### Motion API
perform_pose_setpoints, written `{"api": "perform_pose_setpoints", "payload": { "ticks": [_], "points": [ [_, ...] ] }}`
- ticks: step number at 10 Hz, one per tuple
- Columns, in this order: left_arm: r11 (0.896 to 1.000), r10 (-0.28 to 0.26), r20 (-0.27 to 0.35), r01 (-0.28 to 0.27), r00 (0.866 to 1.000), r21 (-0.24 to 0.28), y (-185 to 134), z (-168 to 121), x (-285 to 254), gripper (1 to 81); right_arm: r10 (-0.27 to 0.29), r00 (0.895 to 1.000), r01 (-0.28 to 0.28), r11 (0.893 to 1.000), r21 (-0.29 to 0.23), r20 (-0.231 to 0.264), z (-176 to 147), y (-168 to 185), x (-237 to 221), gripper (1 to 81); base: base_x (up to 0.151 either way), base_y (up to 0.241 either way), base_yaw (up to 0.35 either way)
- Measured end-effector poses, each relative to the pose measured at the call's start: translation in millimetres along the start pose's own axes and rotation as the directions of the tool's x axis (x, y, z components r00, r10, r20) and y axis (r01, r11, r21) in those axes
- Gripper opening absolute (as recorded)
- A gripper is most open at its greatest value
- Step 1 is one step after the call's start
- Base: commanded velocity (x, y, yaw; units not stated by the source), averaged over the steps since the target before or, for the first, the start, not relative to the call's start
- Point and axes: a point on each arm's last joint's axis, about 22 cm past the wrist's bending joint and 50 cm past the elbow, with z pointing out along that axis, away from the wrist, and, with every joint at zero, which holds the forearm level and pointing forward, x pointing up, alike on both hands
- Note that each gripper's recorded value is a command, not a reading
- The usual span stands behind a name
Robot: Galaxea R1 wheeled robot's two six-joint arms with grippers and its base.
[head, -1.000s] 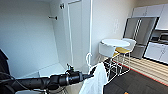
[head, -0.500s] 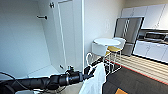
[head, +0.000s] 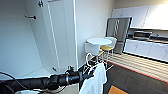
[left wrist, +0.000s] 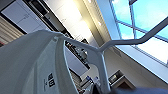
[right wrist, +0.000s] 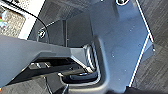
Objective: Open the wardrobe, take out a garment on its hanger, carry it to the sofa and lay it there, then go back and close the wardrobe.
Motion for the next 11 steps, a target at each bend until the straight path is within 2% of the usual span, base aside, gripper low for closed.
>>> {"api": "perform_pose_setpoints", "payload": {
  "ticks": [4, 11],
  "points": [
    [1.000, 0.001, 0.004, -0.001, 1.000, 0.019, -4.2, -2.6, -0.6, 1.0, 0.001, 1.000, -0.001, 1.000, -0.002, 0.008, 1.4, -2.1, -1.8, 81.1, 0.000, 0.000, -0.227],
    [1.000, 0.012, 0.003, -0.012, 1.000, 0.020, -3.1, -6.2, -0.6, 1.0, 0.000, 1.000, 0.000, 1.000, -0.002, 0.008, 1.7, -2.3, -1.0, 81.1, 0.000, 0.000, -0.227]
  ]
}}
